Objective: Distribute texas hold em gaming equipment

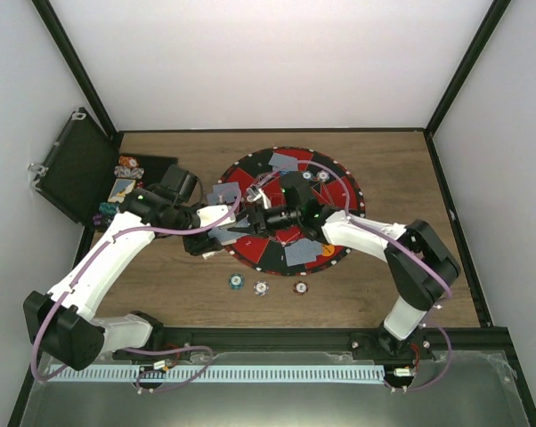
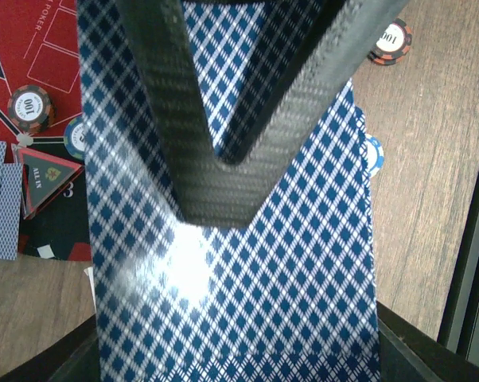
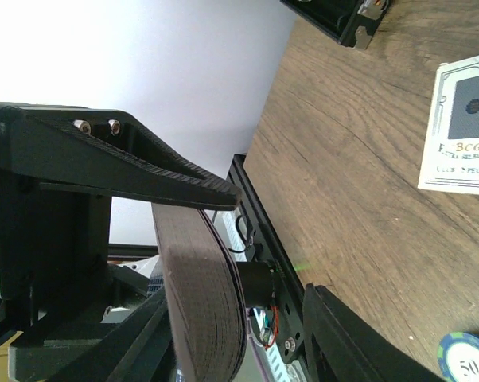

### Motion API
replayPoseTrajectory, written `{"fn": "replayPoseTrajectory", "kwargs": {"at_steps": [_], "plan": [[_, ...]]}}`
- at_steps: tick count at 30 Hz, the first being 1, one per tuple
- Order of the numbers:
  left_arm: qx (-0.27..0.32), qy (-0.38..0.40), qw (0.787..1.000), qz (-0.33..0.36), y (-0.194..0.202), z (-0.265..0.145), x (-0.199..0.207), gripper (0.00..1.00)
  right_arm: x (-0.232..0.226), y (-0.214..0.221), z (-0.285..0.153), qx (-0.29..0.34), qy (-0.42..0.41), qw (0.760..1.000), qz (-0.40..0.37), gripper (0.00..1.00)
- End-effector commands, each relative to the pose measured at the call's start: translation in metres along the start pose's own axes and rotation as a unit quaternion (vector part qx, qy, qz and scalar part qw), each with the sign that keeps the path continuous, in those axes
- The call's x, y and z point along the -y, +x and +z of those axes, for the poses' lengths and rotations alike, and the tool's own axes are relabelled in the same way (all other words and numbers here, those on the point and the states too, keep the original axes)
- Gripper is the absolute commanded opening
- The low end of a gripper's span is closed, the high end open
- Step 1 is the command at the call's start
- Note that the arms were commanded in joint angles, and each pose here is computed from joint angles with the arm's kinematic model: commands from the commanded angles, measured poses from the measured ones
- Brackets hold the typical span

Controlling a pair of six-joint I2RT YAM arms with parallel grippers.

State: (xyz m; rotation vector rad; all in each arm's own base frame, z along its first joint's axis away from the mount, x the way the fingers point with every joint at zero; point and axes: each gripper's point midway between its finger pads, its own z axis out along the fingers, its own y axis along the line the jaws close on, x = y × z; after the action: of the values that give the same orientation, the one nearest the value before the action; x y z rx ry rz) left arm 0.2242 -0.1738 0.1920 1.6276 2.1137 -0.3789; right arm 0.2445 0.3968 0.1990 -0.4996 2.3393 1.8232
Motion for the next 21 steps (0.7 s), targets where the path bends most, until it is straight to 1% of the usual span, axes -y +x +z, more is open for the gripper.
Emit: {"fn": "replayPoseTrajectory", "kwargs": {"at_steps": [1,5,10,14,19,21], "plan": [[0.037,-0.008,0.999,0.02,-0.016,-0.013,0.001,0.11,0.018,-0.001,-0.014,0.022,0.052,0.998,0.023,0.43],[0.037,-0.005,0.999,0.018,-0.016,-0.011,0.001,0.11,0.01,-0.004,-0.02,0.028,0.057,0.998,0.014,0.38],[0.035,-0.006,0.999,0.017,-0.015,-0.01,0.0,0.11,0.006,-0.003,-0.023,0.027,0.064,0.998,0.008,0.37],[0.03,-0.007,0.999,0.017,-0.012,-0.008,0.001,0.11,-0.002,-0.005,-0.027,0.031,0.053,0.998,0.004,0.36],[0.029,-0.007,0.999,0.018,-0.011,-0.008,0.001,0.11,-0.014,-0.008,-0.036,0.043,0.041,0.998,-0.001,0.2],[0.029,-0.007,0.999,0.018,-0.011,-0.008,0.001,0.11,-0.017,-0.009,-0.04,0.048,0.04,0.998,-0.002,0.16]]}}
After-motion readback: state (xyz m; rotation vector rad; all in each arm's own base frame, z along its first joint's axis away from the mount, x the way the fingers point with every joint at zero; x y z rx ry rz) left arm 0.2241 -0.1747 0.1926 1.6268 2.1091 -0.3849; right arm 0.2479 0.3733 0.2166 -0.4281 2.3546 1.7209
